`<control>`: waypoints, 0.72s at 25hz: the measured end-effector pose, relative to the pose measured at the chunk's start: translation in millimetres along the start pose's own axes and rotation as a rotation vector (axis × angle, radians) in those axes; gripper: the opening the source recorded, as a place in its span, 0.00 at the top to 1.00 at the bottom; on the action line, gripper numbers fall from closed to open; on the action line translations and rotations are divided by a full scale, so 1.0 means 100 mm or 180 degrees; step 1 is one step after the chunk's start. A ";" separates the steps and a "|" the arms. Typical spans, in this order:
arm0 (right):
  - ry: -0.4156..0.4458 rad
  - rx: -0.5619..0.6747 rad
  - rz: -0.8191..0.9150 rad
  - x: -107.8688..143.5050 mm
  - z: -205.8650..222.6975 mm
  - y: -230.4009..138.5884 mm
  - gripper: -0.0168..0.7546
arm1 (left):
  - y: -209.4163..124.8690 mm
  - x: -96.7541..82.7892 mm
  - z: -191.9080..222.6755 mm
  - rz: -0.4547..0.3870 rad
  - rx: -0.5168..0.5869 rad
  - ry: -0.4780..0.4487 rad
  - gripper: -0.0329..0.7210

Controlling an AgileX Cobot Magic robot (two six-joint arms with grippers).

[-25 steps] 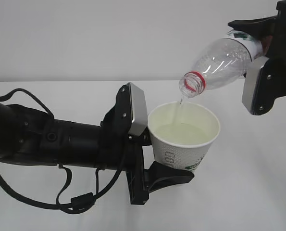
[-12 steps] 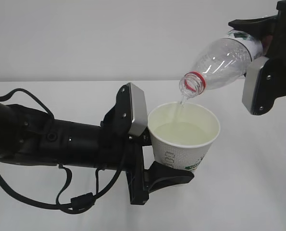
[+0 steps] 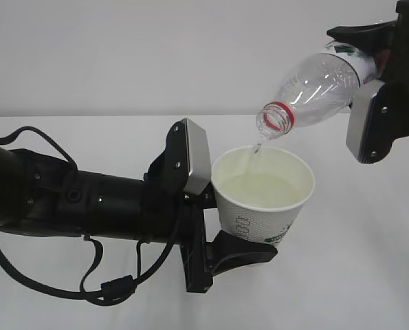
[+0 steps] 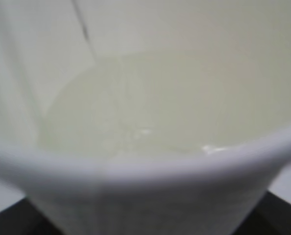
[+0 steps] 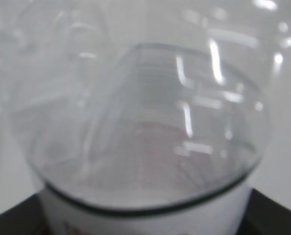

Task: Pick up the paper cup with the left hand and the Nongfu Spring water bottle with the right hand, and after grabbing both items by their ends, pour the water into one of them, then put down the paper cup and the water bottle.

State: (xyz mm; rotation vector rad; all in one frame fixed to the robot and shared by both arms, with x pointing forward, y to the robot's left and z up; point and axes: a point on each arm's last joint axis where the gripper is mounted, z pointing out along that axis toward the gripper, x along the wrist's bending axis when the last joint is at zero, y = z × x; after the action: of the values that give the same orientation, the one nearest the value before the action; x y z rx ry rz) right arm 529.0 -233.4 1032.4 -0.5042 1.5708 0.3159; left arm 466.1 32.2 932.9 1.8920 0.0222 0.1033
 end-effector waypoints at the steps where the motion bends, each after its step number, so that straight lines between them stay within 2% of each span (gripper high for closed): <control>1: -0.0001 0.0003 0.0003 0.00 0.00 0.00 0.37 | 0.00 0.00 0.00 0.0000 0.0000 0.0000 0.25; 18: -0.0036 -0.0008 0.0309 -0.01 0.00 0.00 0.37 | 0.00 0.00 0.00 0.0000 0.0000 0.0000 0.25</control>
State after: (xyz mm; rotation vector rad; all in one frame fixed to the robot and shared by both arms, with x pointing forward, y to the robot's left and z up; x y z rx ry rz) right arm 529.2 -233.1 1033.8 -0.4281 1.5870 0.3941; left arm 466.1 32.2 932.9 1.8920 0.0222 0.1033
